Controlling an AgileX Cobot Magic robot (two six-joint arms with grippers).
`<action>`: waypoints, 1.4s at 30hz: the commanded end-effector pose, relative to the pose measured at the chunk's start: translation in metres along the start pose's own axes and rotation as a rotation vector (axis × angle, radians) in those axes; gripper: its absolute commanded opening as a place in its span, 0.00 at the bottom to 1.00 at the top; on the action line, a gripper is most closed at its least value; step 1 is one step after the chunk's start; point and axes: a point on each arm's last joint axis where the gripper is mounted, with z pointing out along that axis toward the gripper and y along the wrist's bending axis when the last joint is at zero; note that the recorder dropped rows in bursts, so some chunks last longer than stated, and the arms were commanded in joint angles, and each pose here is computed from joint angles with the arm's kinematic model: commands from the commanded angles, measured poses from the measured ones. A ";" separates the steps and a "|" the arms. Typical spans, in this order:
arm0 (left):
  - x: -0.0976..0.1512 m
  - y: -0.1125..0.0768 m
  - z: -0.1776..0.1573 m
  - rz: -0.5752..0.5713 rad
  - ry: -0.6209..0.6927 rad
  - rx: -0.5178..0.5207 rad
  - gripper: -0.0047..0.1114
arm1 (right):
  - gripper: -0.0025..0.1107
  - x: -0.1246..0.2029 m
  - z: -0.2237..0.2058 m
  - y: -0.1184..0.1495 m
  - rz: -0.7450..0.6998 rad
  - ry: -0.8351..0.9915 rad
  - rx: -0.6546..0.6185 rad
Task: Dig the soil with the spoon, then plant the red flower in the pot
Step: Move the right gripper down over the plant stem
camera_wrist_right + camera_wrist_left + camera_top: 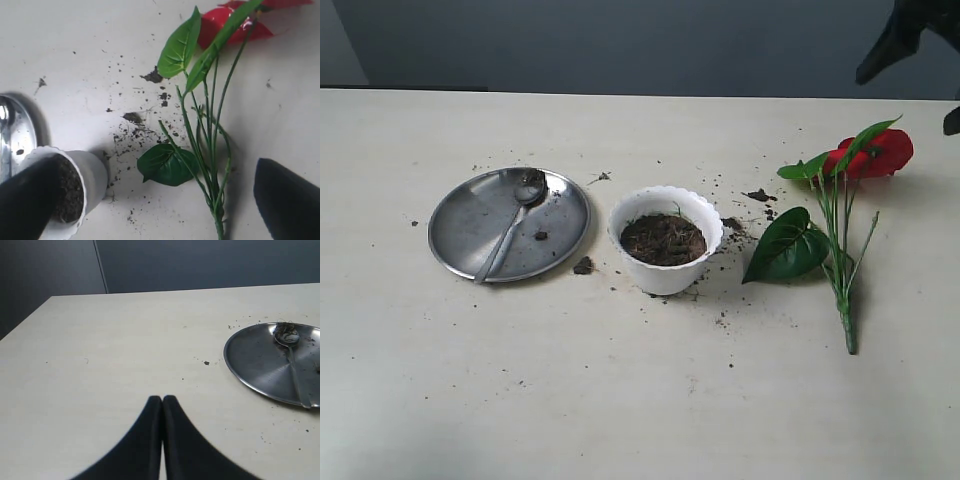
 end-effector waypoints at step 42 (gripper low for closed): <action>0.000 0.000 0.000 0.004 -0.008 -0.001 0.04 | 0.95 -0.016 0.163 0.005 -0.244 0.397 0.363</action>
